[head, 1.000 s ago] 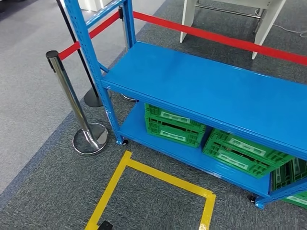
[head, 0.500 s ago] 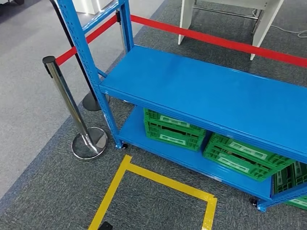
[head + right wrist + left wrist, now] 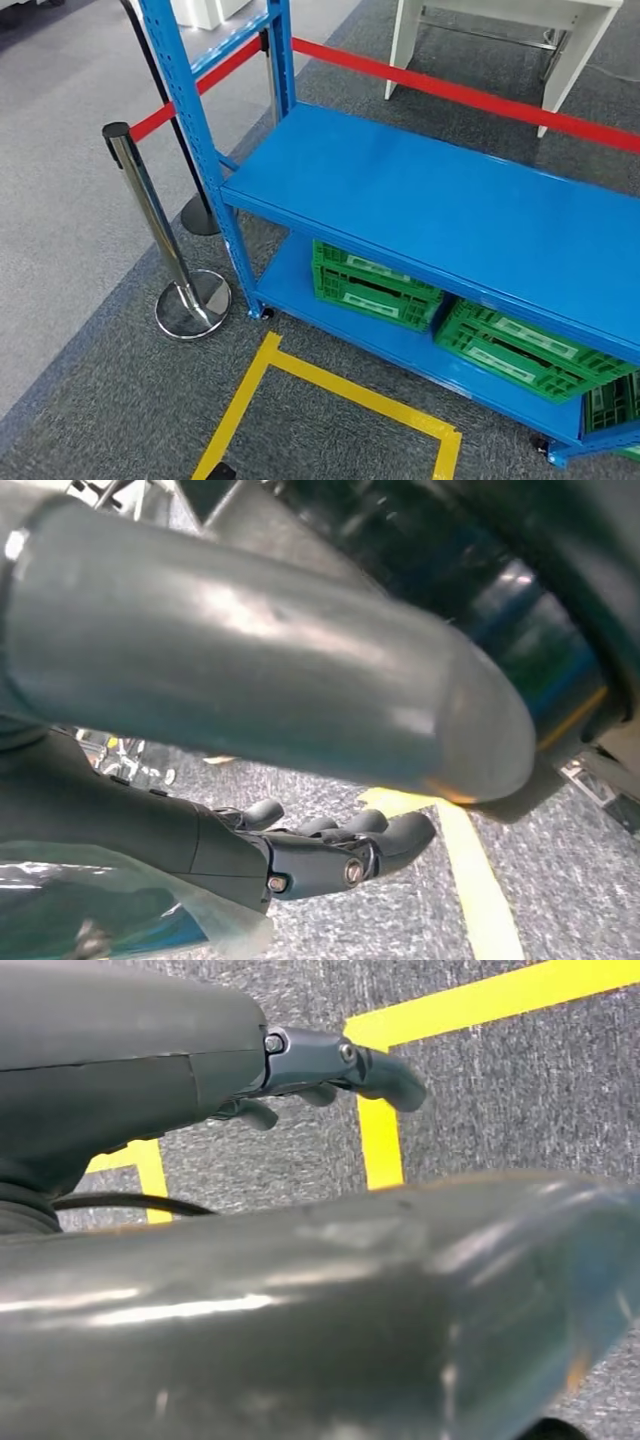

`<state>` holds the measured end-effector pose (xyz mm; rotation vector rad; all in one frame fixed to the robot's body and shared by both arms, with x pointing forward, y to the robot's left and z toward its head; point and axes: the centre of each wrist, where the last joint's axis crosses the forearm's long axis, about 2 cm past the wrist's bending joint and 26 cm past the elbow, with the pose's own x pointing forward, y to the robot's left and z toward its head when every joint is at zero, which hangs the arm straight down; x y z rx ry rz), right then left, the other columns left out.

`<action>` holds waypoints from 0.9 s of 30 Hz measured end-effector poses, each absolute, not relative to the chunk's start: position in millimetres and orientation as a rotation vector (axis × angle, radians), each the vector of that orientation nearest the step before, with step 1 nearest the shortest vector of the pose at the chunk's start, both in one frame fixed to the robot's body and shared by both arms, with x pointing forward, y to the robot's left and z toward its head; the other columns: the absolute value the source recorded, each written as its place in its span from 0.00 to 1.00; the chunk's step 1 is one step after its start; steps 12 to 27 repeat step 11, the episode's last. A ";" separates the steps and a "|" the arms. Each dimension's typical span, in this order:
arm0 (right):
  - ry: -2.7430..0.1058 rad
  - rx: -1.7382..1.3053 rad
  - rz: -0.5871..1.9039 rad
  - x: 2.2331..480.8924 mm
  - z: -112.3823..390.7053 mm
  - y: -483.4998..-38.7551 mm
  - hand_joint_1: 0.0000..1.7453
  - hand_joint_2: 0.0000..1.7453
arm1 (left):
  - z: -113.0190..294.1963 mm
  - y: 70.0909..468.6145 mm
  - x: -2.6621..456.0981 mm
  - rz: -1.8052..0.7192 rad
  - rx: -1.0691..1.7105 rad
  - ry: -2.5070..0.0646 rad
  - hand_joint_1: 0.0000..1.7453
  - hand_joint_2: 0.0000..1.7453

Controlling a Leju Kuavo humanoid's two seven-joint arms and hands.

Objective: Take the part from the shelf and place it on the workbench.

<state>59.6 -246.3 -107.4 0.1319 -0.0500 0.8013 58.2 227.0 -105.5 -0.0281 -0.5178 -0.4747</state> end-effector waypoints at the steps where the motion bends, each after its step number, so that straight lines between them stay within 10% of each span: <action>1: -0.049 0.133 0.800 59.4 -107.4 -246.3 0.00 0.00 | -105.4 227.0 58.9 -0.475 -0.028 -0.519 0.00 0.00; 27: -0.034 0.142 0.792 56.4 -107.8 -246.1 0.00 0.00 | -105.8 228.0 57.0 -0.472 -0.027 -0.518 0.00 0.00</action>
